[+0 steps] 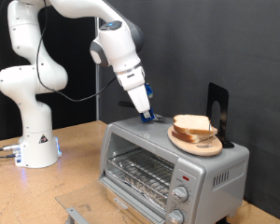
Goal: Make a piece of toast with the oven
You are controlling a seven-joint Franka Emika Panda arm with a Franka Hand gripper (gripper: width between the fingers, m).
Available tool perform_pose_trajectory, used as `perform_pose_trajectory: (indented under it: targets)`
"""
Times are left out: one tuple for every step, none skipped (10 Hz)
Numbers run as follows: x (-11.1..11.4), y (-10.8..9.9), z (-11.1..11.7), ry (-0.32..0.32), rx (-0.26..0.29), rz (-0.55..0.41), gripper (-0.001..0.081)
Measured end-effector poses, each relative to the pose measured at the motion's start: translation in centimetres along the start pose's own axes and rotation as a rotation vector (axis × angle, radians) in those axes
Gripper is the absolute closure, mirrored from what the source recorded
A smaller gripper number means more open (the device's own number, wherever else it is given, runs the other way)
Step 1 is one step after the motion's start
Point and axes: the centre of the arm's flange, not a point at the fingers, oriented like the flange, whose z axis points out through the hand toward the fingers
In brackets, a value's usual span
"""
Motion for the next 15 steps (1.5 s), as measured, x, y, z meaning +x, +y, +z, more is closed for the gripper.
perform_pose_trajectory:
  targets:
    - [0.1, -0.5, -0.8, 0.015, 0.028, -0.007, 0.0341]
    - [0.0, -1.0, -1.9, 0.012, 0.048, -0.015, 0.0341]
    - [-0.3, -1.3, -2.8, 0.004, 0.061, -0.02, 0.034]
    - [-0.3, -1.2, -2.6, 0.004, 0.058, -0.018, 0.034]
    - [-0.4, -1.1, -2.4, -0.003, 0.056, -0.017, 0.034]
    - [-0.6, -1.0, -2.0, -0.012, 0.054, -0.017, 0.034]
    - [-0.8, -0.9, -1.6, -0.02, 0.049, -0.017, 0.034]
    - [-1.0, -0.8, -1.2, -0.02, 0.042, -0.017, 0.034]
    - [-1.1, -0.7, -0.9, -0.009, 0.032, -0.017, 0.034]
    - [-1.1, -0.7, -0.8, 0.003, 0.029, -0.016, 0.034]
    - [-1.0, -0.7, -0.9, 0.018, 0.038, -0.019, 0.034]
    - [-1.0, -0.7, -1.0, 0.027, 0.052, -0.019, 0.034]
    - [-0.9, -0.7, -1.3, 0.043, 0.074, 0.007, 0.034]
    - [-0.9, -0.8, -1.9, 0.069, 0.109, 0.094, 0.034]
    - [-0.9, -0.8, -2.7, 0.094, 0.15, 0.197, 0.034]
